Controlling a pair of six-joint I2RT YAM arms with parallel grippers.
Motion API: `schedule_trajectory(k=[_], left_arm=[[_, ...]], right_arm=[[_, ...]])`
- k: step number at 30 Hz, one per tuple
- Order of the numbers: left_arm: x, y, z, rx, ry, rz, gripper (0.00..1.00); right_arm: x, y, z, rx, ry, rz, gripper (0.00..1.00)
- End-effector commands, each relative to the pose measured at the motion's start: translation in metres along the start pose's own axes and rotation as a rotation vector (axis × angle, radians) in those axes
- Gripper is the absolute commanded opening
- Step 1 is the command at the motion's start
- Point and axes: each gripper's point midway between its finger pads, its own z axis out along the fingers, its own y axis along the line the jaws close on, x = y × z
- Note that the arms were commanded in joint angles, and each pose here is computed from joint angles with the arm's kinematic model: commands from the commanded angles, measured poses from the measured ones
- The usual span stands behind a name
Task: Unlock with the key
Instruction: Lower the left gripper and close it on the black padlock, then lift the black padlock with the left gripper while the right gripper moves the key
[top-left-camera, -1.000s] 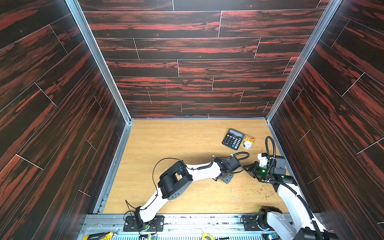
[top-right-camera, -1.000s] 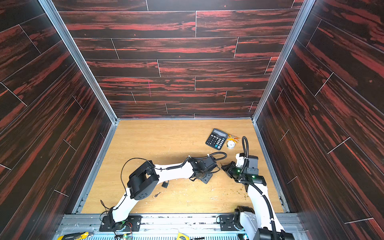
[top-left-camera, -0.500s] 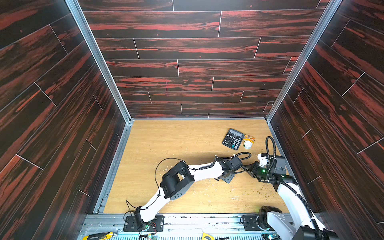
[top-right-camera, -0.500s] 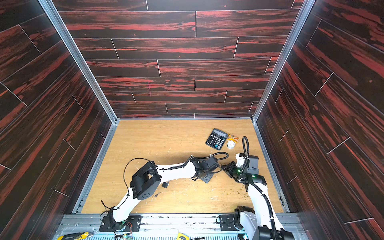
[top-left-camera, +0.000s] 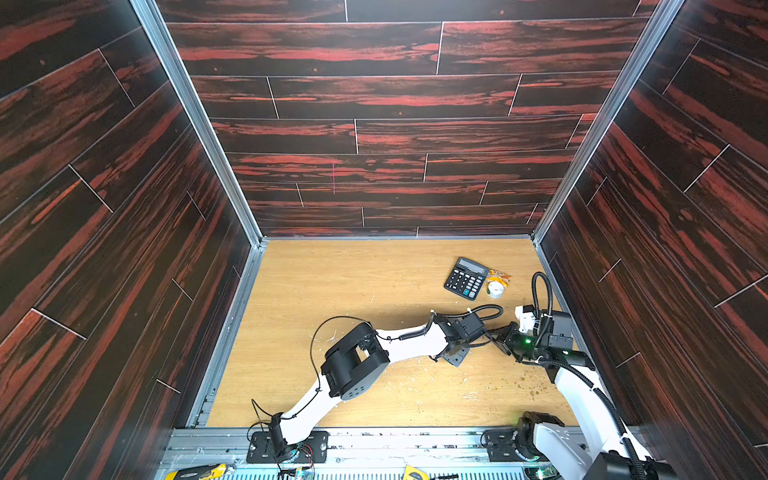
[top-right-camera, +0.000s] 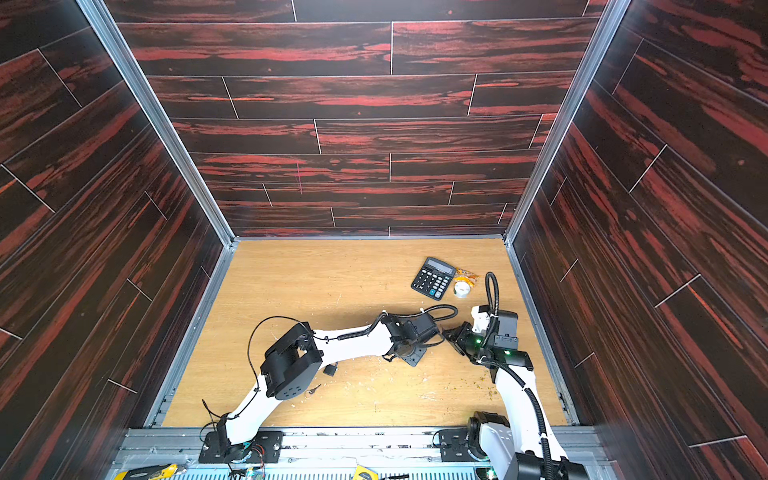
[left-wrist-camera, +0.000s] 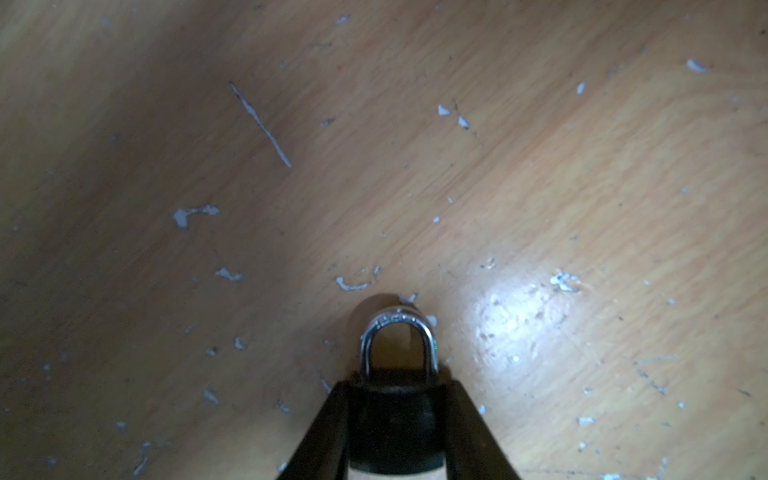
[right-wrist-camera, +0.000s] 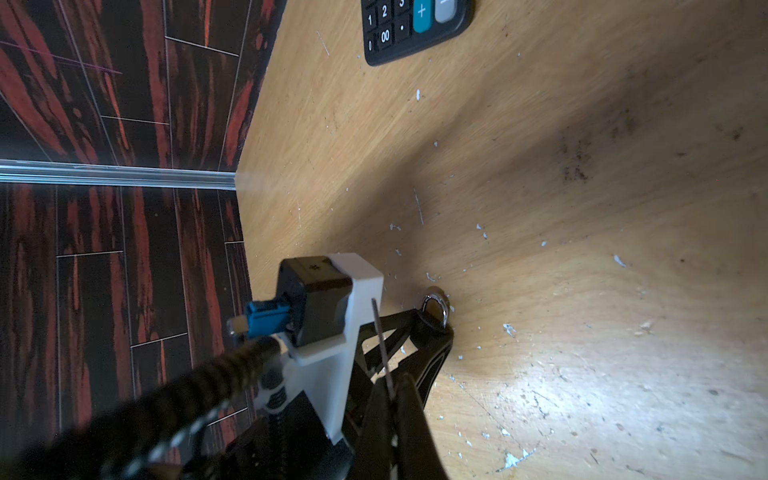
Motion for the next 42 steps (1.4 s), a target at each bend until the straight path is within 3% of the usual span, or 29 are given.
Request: schedule_trajectory(k=[1, 5, 7, 15, 24, 33, 42], left_arm=[[0.03, 0.013, 0.015, -0.063, 0.112, 0.023, 0.17], [0.023, 0.01, 0.006, -0.046, 0.09, 0.008, 0.09], [0.019, 0.009, 0.0, -0.039, 0.073, -0.008, 0.0], [-0.003, 0.011, -0.032, 0.051, -0.025, -0.137, 0.0], [-0.007, 0.061, -0.085, 0.069, -0.174, -0.422, 0.0], [-0.002, 0.116, -0.145, 0.088, -0.335, -0.737, 0.0], [0.004, 0.161, -0.168, 0.107, -0.448, -1.015, 0.0]], right_arm=[[0.004, -0.002, 0.002, -0.01, 0.018, 0.015, 0.0], [0.005, -0.001, 0.001, -0.016, 0.02, 0.014, 0.0], [0.006, 0.0, 0.0, -0.019, 0.023, 0.013, 0.0], [0.004, 0.004, -0.007, 0.001, 0.01, 0.002, 0.0], [0.0, 0.011, -0.014, 0.035, -0.002, -0.018, 0.0], [0.013, 0.025, -0.002, 0.153, 0.024, -0.121, 0.0], [0.048, 0.039, 0.02, 0.214, 0.059, -0.205, 0.0]])
